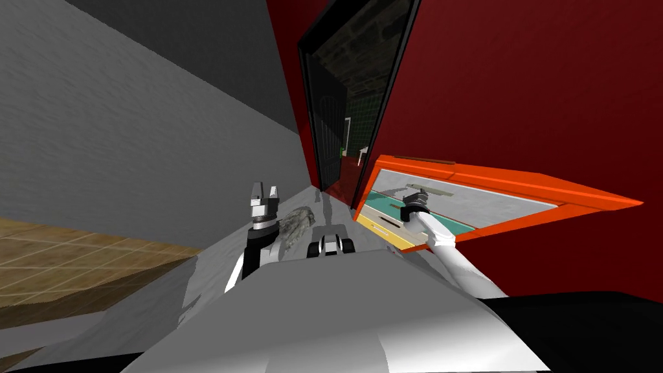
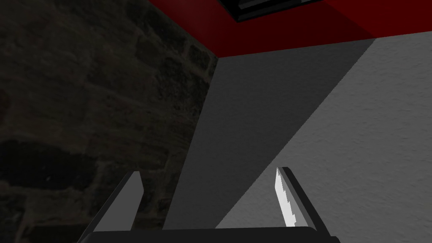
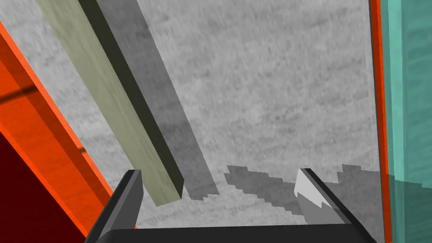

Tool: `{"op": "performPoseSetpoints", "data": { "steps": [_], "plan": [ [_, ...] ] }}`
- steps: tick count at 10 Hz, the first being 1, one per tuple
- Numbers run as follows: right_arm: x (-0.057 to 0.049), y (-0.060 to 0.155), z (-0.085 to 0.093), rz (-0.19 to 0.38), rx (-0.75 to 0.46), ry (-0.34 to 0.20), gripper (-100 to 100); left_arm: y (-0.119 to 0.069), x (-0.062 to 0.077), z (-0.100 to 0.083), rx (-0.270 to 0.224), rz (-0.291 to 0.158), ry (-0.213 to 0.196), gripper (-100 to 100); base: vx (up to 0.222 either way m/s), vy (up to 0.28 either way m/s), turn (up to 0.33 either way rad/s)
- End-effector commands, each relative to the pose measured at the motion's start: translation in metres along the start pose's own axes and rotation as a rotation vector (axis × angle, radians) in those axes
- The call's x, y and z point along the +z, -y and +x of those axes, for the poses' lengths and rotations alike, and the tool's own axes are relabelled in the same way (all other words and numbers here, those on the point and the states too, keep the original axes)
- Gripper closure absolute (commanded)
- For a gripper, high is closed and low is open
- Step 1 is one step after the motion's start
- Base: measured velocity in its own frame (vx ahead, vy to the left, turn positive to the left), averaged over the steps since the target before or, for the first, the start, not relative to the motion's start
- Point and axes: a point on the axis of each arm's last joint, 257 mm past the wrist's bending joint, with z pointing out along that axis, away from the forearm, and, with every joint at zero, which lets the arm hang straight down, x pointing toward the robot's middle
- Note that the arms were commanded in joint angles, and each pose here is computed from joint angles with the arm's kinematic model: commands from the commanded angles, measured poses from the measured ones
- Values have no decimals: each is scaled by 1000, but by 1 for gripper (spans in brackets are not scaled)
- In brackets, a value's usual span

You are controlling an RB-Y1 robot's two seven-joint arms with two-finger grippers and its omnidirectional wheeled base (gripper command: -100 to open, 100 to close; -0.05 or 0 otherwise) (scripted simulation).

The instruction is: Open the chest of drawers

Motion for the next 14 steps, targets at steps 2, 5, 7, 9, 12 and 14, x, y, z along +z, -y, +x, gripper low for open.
{"op": "performPoseSetpoints", "data": {
  "steps": [2,5,7,9,12,14],
  "plan": [
    [13,29,10,73,-139,-33,-100,0,0,0,0,0,0,0,12,41,78],
    [26,43,30,100,-121,-91,-100,0,0,0,0,0,0,0,-76,-6,287],
    [33,48,51,110,-130,-140,-100,0,0,0,0,0,0,0,-172,-62,169],
    [40,56,65,126,-132,-178,-100,0,0,0,0,0,0,0,-105,-35,217],
    [45,60,88,133,-141,-234,-100,0,0,0,0,0,0,0,-101,-2,211],
    [53,76,113,164,-137,-306,-100,0,0,0,0,0,0,0,-143,-8,363]
  ]
}}
